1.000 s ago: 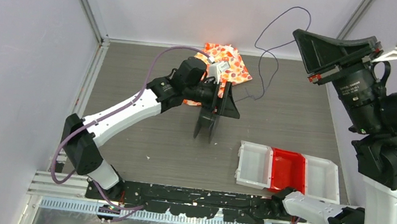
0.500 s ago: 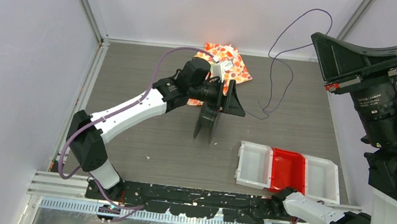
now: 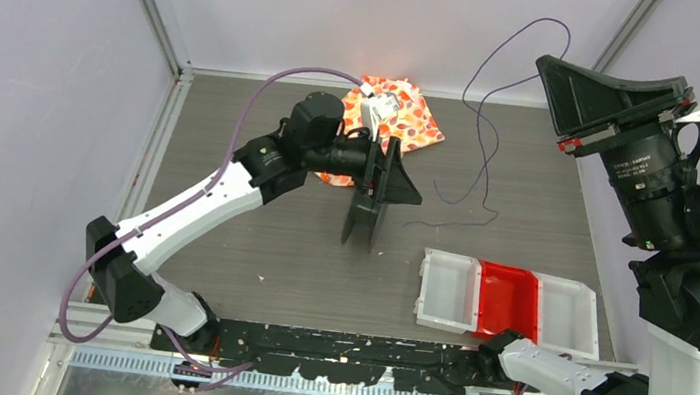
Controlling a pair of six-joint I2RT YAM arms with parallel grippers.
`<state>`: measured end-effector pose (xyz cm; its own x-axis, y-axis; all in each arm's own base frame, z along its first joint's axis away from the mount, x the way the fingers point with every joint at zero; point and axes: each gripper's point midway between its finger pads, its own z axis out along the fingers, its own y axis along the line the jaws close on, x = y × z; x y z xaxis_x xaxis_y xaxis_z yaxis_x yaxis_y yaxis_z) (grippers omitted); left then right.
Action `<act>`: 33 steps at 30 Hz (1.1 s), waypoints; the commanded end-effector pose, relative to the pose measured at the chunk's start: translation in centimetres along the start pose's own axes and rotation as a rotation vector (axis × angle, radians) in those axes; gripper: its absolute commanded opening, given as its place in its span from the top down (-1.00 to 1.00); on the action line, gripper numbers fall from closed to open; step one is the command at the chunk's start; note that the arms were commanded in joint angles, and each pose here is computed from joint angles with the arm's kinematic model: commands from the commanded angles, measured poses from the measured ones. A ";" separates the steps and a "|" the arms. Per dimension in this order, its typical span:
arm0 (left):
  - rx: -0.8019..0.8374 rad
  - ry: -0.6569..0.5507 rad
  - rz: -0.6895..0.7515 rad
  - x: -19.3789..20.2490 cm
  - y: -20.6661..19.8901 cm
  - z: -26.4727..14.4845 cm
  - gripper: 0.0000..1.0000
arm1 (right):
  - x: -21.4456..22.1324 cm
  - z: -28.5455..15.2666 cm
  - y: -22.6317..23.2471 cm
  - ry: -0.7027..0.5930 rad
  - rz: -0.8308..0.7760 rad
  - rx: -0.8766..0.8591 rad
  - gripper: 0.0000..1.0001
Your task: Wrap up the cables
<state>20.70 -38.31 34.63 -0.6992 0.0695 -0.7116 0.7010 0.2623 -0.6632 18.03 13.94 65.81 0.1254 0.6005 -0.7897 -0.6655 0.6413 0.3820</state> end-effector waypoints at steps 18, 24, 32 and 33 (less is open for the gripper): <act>0.183 -0.173 0.080 -5.2 -7.3 -3.0 -0.58 | 2.1 1.0 0.0 0.050 0.034 -0.021 0.99; 0.189 -0.146 -0.057 -4.9 -6.2 -0.7 -0.53 | 2.1 1.1 0.0 0.050 0.036 -0.021 0.99; 0.286 -0.121 -0.140 -4.3 -6.9 0.5 -0.49 | 2.2 1.0 -0.2 0.048 0.036 -0.015 0.99; 0.285 -0.114 -0.147 -4.1 -6.8 0.7 -0.46 | 2.2 1.0 -0.2 0.048 0.037 -0.015 0.99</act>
<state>20.16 -40.53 39.58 -0.7896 -0.0587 -0.6109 0.6047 0.0954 -0.7907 19.56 15.57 63.64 0.0514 0.5808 -0.8124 -0.6597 0.6305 0.4090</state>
